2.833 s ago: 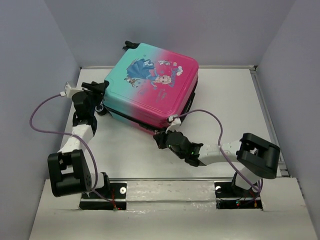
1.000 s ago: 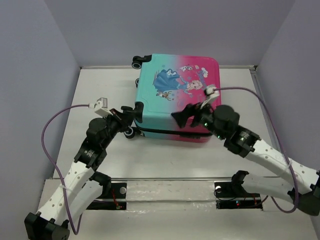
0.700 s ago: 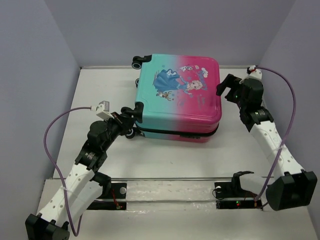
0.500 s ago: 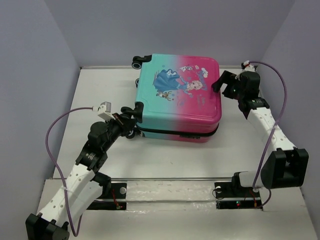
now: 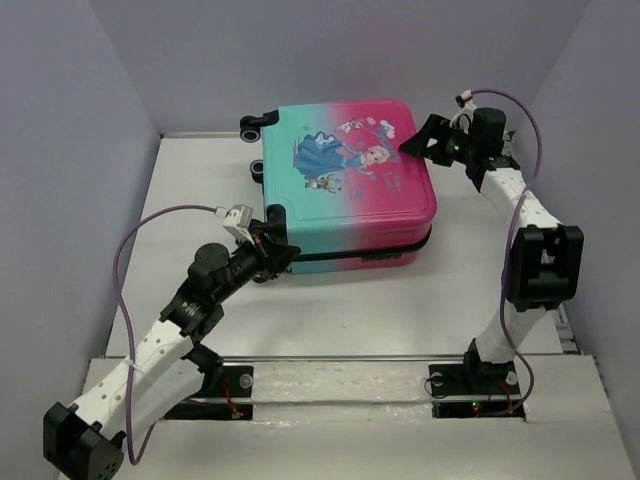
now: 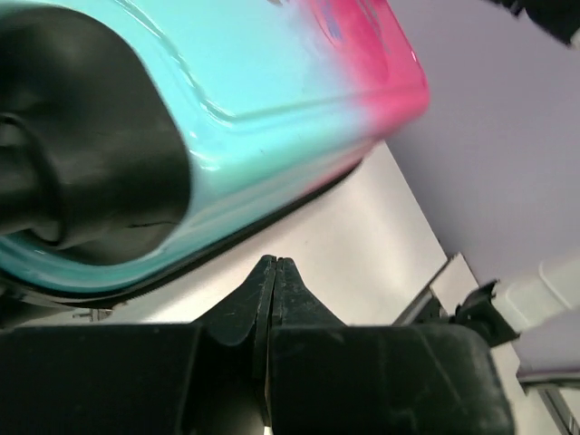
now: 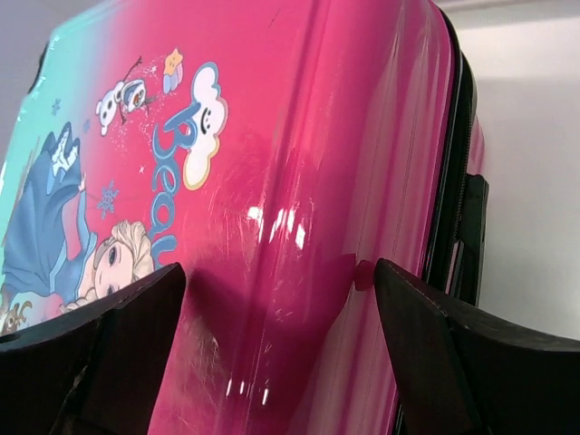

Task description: Pack the luggage

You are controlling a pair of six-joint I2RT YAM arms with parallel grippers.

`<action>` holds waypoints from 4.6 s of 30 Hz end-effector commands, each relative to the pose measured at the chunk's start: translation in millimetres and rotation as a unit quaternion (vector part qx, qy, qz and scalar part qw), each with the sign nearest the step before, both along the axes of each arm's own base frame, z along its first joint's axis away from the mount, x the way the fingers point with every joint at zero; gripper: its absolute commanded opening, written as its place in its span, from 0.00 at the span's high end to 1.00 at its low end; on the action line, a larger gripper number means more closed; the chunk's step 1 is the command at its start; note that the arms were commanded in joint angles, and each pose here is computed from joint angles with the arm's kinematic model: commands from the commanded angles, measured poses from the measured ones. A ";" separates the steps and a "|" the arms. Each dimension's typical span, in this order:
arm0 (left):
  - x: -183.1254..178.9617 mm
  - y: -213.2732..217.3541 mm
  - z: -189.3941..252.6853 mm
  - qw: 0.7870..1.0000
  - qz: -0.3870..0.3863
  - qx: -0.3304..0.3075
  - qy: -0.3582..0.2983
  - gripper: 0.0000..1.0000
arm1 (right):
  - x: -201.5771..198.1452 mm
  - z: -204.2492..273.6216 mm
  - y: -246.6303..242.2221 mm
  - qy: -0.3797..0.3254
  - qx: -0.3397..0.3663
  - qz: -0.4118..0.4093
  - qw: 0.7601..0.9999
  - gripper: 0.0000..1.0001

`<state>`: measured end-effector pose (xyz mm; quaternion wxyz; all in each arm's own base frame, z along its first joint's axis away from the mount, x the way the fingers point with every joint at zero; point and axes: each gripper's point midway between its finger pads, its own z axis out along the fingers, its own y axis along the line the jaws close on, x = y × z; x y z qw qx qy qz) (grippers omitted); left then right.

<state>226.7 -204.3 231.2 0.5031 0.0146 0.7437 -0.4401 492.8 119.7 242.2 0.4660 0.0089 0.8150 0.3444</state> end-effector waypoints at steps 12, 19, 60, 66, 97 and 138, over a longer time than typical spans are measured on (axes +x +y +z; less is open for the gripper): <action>28.6 89.6 81.6 0.956 0.223 0.188 -0.034 0.04 | 50.8 75.4 15.5 -0.068 -0.041 0.028 0.996 0.00; 70.2 93.8 63.8 0.944 0.207 0.257 -0.016 0.01 | -35.8 116.0 -9.4 -0.132 -0.020 -0.062 0.989 0.04; -31.2 -111.6 -60.4 0.954 -0.234 0.165 0.089 0.33 | -97.3 8.5 57.2 -0.043 0.083 0.077 0.993 0.03; -67.5 -171.8 -24.9 0.945 -0.301 0.113 0.059 0.33 | -74.2 4.9 68.3 -0.020 0.081 0.115 0.990 0.03; 174.1 73.4 56.5 0.976 0.170 0.131 0.038 0.04 | -218.0 13.1 193.7 -0.049 0.144 0.067 0.986 0.00; 236.7 116.0 27.6 0.955 0.201 0.214 0.039 0.01 | -249.6 -16.8 152.4 -0.071 0.116 -0.002 0.991 0.93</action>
